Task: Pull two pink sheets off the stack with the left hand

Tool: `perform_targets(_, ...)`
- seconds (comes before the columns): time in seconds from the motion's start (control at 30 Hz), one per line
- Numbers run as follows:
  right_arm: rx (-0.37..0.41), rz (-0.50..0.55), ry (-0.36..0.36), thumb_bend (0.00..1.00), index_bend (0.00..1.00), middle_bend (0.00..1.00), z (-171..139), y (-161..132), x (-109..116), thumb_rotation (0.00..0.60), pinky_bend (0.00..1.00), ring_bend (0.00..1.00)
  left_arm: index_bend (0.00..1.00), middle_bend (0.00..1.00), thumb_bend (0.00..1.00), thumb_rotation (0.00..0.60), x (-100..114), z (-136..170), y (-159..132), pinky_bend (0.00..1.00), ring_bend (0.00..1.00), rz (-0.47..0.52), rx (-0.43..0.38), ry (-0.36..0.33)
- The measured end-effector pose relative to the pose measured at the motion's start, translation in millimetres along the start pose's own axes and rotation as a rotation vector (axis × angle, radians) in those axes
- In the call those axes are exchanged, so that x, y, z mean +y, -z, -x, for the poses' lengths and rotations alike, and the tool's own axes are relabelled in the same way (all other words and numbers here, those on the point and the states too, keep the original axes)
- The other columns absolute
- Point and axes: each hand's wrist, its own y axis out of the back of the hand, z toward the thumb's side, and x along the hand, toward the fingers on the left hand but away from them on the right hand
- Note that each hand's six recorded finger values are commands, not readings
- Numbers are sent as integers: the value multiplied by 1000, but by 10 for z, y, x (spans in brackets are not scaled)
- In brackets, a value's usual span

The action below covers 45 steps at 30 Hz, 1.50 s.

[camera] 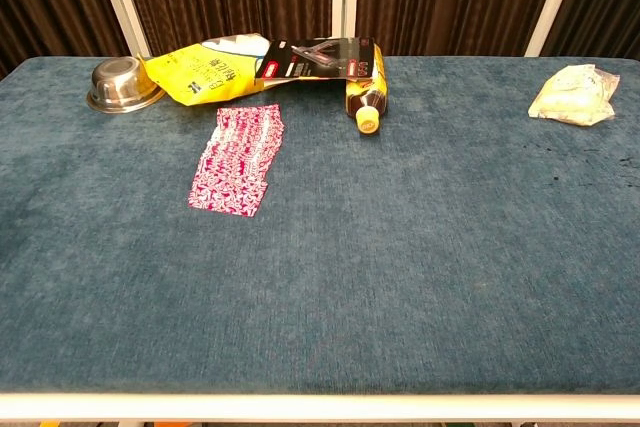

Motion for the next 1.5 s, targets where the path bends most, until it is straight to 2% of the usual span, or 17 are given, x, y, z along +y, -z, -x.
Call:
perform_targets(0.13,-2,-5,19,273,0,0,1,9,72,600,0,0,104,897,535,600,-87,-126,-159,950,909,0,-50,50)
perform_targets(0.3,-17,-8,13,272,0,0,-16,49,74,600,0,0,105,890,553,600,-242,-341,-430,936,904,-29,-134,128)
perform_targets(0.43,-26,-8,1,273,0,0,-17,75,41,600,0,0,106,889,559,600,-452,-549,-763,931,904,-51,-220,195)
perform_targets(0.53,-32,-10,-4,273,0,0,-8,97,23,600,0,0,107,890,565,600,-612,-699,-956,927,904,-66,-255,235)
perform_targets(0.73,-38,-10,-8,272,0,0,9,125,6,600,0,0,107,892,575,600,-812,-979,-1304,923,904,-127,-304,269)
perform_targets(0.87,-40,-7,-9,272,0,0,15,134,-1,600,0,0,107,894,579,600,-879,-1099,-1423,921,904,-155,-314,284)
perform_targets(1.13,-53,0,-19,273,0,0,21,189,-27,600,0,0,108,903,609,600,-1041,-1249,-1484,927,904,-206,-309,350)
perform_targets(1.5,-65,1,-32,273,0,0,54,239,-39,600,0,0,110,908,622,600,-1139,-1371,-1567,936,904,-251,-312,381)
